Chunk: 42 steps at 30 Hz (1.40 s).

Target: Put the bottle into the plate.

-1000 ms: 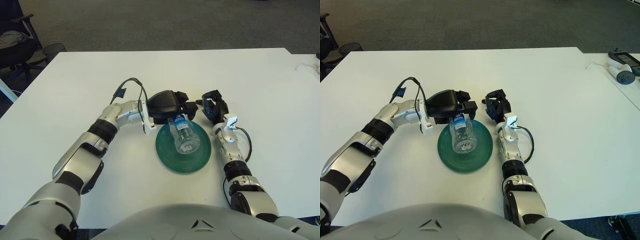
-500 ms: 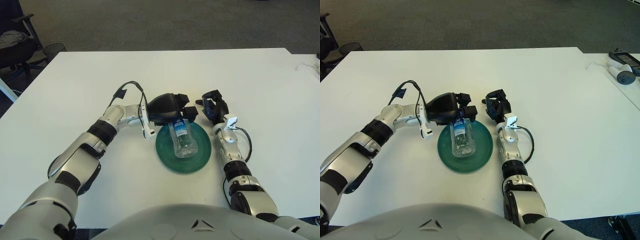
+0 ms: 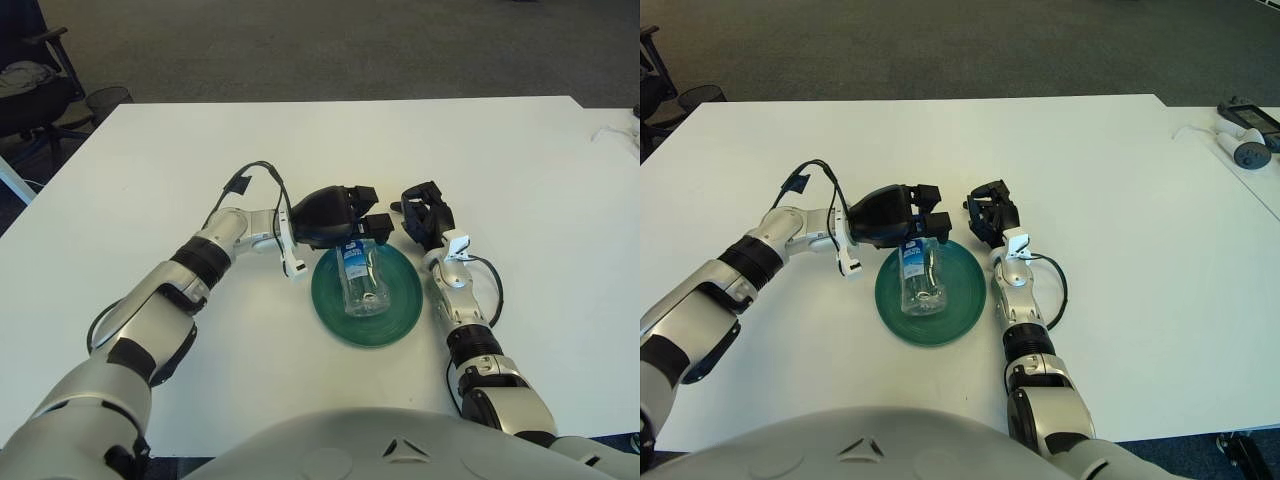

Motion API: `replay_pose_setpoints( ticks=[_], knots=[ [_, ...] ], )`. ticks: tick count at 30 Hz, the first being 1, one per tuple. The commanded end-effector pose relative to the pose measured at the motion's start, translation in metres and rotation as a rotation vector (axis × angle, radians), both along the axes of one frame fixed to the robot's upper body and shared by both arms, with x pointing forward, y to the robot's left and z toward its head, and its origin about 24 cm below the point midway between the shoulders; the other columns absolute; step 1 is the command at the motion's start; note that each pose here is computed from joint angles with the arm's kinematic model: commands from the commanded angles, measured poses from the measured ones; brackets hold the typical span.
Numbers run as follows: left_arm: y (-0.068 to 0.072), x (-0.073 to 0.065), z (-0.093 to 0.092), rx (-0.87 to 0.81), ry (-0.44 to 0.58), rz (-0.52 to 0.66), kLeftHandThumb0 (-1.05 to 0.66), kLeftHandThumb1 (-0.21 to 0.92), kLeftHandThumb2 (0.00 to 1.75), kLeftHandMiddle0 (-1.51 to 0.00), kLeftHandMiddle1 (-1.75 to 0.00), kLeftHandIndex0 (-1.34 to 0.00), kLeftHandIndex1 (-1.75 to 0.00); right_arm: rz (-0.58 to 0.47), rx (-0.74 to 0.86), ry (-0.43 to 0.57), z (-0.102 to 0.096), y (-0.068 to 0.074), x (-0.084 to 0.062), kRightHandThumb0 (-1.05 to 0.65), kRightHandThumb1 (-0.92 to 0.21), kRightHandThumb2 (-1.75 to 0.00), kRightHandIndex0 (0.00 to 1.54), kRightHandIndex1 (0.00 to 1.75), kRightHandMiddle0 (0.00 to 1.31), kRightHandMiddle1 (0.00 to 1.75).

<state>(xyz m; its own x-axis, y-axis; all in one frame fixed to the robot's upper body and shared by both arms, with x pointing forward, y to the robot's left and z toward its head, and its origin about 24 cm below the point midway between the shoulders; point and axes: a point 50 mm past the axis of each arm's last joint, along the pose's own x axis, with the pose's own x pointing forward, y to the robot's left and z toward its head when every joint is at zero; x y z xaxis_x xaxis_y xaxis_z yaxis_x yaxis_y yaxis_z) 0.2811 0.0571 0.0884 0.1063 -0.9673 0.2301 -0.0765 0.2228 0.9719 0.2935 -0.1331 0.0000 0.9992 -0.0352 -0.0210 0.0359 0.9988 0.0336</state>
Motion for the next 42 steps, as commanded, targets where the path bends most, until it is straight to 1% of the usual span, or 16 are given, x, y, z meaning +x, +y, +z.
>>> replay_pose_setpoints(
  ticks=[1,7,8,9,10,11,12,14,15,17,21,24,28,30,32,42],
  knots=[
    [0.002,0.003,0.003,0.018,-0.021,-0.012,-0.01,0.52,1.05,-0.38,-1.73,-0.36,-1.69,-0.017,-0.007,0.168,-0.031,-0.003,-0.017,-0.35,-0.92,-0.48,0.41,1.13,0.23,1.71],
    [0.003,0.004,0.003,0.009,-0.027,-0.015,-0.01,0.65,0.87,-0.34,-1.61,-0.30,-1.74,-0.019,-0.010,0.162,-0.031,-0.004,-0.017,-0.35,-0.92,-0.47,0.42,1.09,0.25,1.69],
    [0.003,0.004,0.003,0.013,-0.038,-0.016,-0.13,0.73,0.77,-0.25,-1.55,-0.28,-1.74,-0.020,-0.023,0.164,-0.031,-0.004,-0.017,-0.35,-0.92,-0.46,0.42,1.09,0.25,1.69],
    [0.003,0.004,0.003,0.016,-0.046,-0.017,-0.27,0.77,0.76,-0.20,-1.44,-0.22,-1.68,-0.021,-0.032,0.167,-0.031,-0.004,-0.017,-0.35,-0.92,-0.46,0.41,1.09,0.26,1.68],
    [0.004,0.004,0.003,0.034,-0.057,-0.017,-0.47,0.82,0.74,-0.15,-1.23,-0.14,-1.58,-0.024,-0.050,0.171,-0.031,-0.004,-0.017,-0.35,-0.92,-0.45,0.41,1.09,0.27,1.67],
    [0.004,0.005,0.002,0.047,-0.063,-0.017,-0.63,0.86,0.75,-0.11,-0.99,-0.09,-1.34,-0.026,-0.062,0.175,-0.031,-0.004,-0.017,-0.35,-0.92,-0.45,0.41,1.09,0.28,1.67],
    [0.005,0.005,0.002,0.065,-0.070,-0.017,-0.69,0.87,0.76,-0.10,-0.89,-0.07,-1.25,-0.028,-0.079,0.179,-0.031,-0.004,-0.017,-0.35,-0.92,-0.44,0.40,1.09,0.28,1.66],
    [0.006,0.005,0.001,0.083,-0.078,-0.016,-0.85,0.90,0.78,-0.10,-0.53,-0.03,-0.88,-0.031,-0.097,0.184,-0.031,-0.005,-0.017,-0.35,-0.91,-0.44,0.40,1.10,0.29,1.65],
    [0.006,0.006,0.001,0.106,-0.093,-0.015,-0.87,0.90,0.79,-0.10,-0.48,-0.02,-0.83,-0.028,-0.142,0.197,-0.032,-0.007,-0.015,-0.35,-0.91,-0.44,0.40,1.10,0.30,1.65],
    [0.008,0.007,0.000,0.139,-0.122,-0.012,-0.97,0.91,0.80,-0.07,-0.28,-0.01,-0.55,-0.021,-0.208,0.212,-0.033,-0.010,-0.012,-0.36,-0.87,-0.49,0.38,1.11,0.32,1.64],
    [0.010,0.010,0.000,0.187,-0.182,-0.003,-1.03,0.92,0.77,-0.01,-0.07,0.00,-0.20,0.008,-0.255,0.253,-0.043,-0.012,-0.012,-0.36,-0.83,-0.55,0.35,1.12,0.35,1.63],
    [0.010,0.011,-0.001,0.205,-0.200,-0.001,-1.04,0.92,0.74,-0.01,-0.03,0.00,-0.10,0.017,-0.237,0.264,-0.045,-0.012,-0.013,-0.36,-0.82,-0.56,0.33,1.13,0.35,1.63],
    [0.011,0.012,-0.001,0.223,-0.210,0.000,-1.05,0.92,0.68,0.00,-0.01,0.00,-0.02,0.017,-0.209,0.271,-0.048,-0.011,-0.018,-0.36,-0.88,-0.47,0.33,1.26,0.33,1.63],
    [0.011,0.012,-0.001,0.227,-0.209,0.000,-1.05,0.92,0.66,0.00,0.00,0.00,-0.01,0.012,-0.198,0.263,-0.048,-0.011,-0.020,-0.15,-0.88,-0.44,0.40,1.40,0.26,1.57],
    [0.012,0.012,-0.001,0.230,-0.206,-0.001,-1.05,0.92,0.64,0.00,0.00,0.00,0.00,0.010,-0.191,0.251,-0.047,-0.011,-0.020,-0.08,-0.87,-0.46,0.36,1.47,0.28,1.56],
    [0.014,0.012,0.000,0.238,-0.223,-0.001,-1.05,0.92,0.65,0.00,0.00,0.00,0.00,0.038,-0.152,0.184,-0.043,-0.011,-0.020,-0.01,-0.83,-0.53,0.34,1.55,0.32,1.55]
  ],
)
